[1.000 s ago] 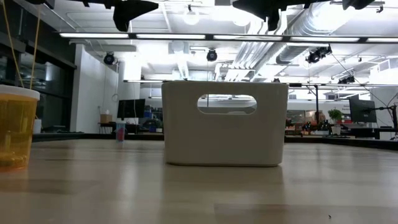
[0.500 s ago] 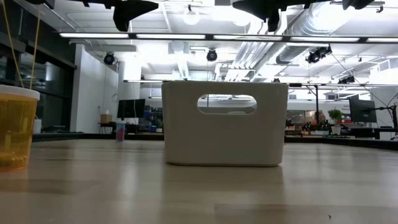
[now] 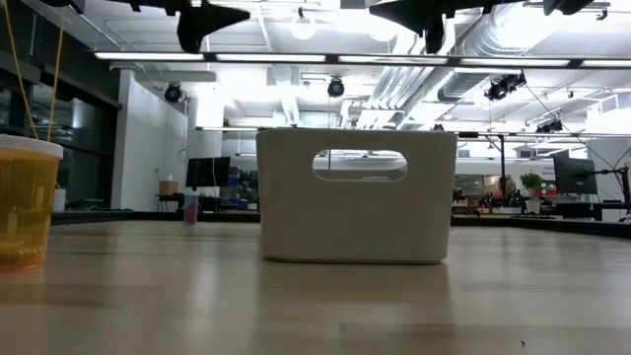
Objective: Pick and place medicine bottles into bin by pill shape (circle, oval)
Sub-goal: Put the blue capsule bottle into the blue bin
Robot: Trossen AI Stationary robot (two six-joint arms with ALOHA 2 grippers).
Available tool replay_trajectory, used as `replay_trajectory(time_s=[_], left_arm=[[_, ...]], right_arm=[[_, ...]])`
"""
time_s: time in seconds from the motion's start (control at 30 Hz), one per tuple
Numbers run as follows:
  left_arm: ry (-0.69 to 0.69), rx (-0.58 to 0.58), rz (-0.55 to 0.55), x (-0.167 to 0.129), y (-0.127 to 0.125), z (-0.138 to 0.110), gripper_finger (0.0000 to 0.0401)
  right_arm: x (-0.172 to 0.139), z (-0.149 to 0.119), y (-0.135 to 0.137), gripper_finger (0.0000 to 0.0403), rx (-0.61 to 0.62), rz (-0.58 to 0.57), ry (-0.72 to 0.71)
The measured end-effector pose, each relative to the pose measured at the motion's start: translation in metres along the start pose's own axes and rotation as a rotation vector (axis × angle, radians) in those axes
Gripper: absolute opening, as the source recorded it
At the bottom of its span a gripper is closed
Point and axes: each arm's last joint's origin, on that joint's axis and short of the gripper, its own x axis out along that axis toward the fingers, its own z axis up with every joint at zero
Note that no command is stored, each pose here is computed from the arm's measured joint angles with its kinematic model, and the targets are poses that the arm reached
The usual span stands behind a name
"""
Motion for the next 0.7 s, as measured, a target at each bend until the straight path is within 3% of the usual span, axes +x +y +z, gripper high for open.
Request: replay_trajectory(time_s=[0.3,0.7], left_arm=[[0.038,-0.004,0.29,-0.001,0.013,-0.008,0.027],[0.361,-0.134,0.835,-0.017,0.069,0.014,0.027]], right_arm=[[0.0,0.0,-0.001,0.0193,0.033,-0.031,-0.008],[0.0,-0.001,-0.001,0.0193,0.029,-0.034,0.005]])
